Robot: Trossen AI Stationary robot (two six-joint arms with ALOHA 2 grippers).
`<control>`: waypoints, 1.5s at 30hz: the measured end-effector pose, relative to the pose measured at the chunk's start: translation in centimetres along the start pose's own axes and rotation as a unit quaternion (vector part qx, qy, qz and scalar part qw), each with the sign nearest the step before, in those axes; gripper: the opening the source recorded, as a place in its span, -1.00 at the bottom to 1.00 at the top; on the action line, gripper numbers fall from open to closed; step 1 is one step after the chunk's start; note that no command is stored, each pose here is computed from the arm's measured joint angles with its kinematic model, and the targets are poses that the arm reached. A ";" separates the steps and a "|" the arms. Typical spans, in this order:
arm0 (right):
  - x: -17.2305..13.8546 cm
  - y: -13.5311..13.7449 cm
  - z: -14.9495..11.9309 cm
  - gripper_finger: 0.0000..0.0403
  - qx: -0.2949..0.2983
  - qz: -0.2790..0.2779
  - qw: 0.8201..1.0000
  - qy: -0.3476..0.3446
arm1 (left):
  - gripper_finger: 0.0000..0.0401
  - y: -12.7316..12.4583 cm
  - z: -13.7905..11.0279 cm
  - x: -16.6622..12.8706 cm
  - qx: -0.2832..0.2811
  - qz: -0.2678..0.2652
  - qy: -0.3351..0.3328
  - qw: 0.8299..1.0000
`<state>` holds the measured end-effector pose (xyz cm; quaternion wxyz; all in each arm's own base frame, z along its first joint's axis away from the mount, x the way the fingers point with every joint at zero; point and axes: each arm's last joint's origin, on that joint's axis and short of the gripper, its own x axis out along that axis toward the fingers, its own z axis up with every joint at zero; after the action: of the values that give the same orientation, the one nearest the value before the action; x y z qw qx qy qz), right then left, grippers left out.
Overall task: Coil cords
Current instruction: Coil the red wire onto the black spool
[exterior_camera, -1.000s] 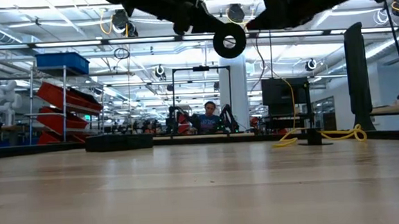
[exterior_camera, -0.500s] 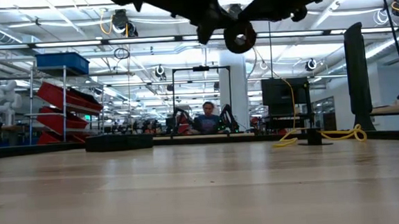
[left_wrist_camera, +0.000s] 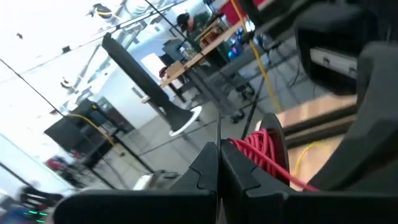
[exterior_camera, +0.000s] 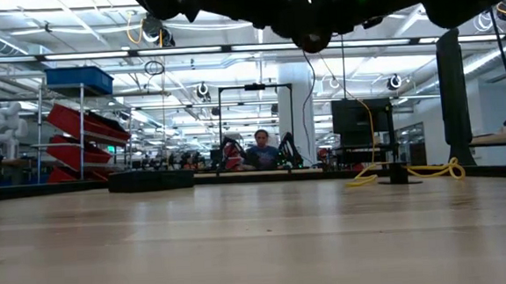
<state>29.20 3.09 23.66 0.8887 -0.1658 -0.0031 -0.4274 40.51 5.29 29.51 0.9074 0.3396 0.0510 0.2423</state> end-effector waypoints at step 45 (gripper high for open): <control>-4.5 2.1 -4.5 -1.00 -0.162 0.067 0.984 -0.020 | -1.00 2.2 0.4 -4.4 -0.119 -0.395 -0.008 0.911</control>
<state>27.35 6.42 18.17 0.8765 -0.3161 0.0593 -0.3582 35.83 4.38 30.96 0.9632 0.1830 0.1440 -0.1344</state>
